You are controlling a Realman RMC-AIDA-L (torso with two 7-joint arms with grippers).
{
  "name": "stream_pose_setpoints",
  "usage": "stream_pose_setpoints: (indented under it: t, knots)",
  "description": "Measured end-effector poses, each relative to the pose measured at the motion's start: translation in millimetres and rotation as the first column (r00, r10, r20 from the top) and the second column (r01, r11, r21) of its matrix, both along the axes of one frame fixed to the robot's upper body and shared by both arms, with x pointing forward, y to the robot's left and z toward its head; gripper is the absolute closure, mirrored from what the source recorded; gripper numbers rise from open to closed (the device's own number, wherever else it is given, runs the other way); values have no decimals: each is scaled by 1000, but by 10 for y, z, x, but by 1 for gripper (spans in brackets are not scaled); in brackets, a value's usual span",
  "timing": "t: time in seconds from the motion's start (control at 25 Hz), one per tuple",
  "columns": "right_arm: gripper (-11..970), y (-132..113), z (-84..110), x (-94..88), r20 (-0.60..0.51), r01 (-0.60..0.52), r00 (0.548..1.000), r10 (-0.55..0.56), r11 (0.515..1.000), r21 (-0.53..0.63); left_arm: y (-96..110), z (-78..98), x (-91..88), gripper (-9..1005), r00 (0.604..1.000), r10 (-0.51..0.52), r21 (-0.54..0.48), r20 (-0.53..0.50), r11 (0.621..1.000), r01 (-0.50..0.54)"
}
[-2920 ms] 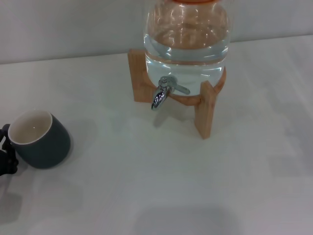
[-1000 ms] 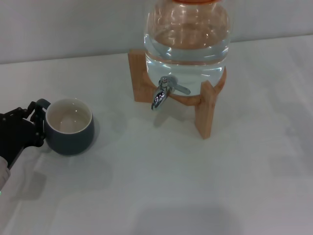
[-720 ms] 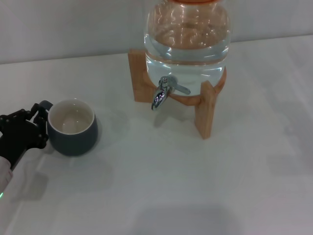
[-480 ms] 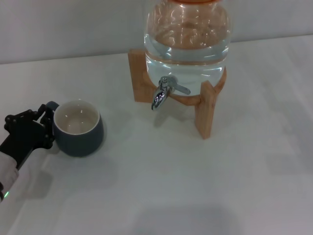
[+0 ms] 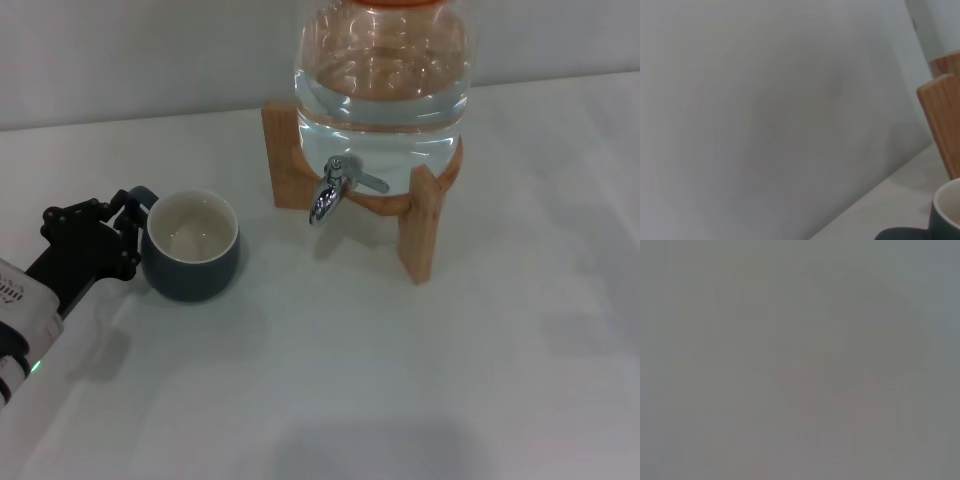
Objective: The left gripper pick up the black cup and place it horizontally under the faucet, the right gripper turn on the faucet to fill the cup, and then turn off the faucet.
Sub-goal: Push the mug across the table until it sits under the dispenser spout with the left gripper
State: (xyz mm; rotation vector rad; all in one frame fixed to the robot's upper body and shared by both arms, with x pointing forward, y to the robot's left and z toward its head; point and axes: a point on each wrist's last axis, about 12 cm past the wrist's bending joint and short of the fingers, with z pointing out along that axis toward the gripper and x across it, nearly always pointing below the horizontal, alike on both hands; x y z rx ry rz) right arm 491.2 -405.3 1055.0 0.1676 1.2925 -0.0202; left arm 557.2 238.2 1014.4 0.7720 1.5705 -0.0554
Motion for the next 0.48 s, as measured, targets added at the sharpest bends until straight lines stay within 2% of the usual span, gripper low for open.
stream_pose_setpoints:
  t: [0.48]
  knots:
    - [103,0,0,0,0,0,1000,0,1000,0,-173,10,52,923,998,-63,19,-22,998,63]
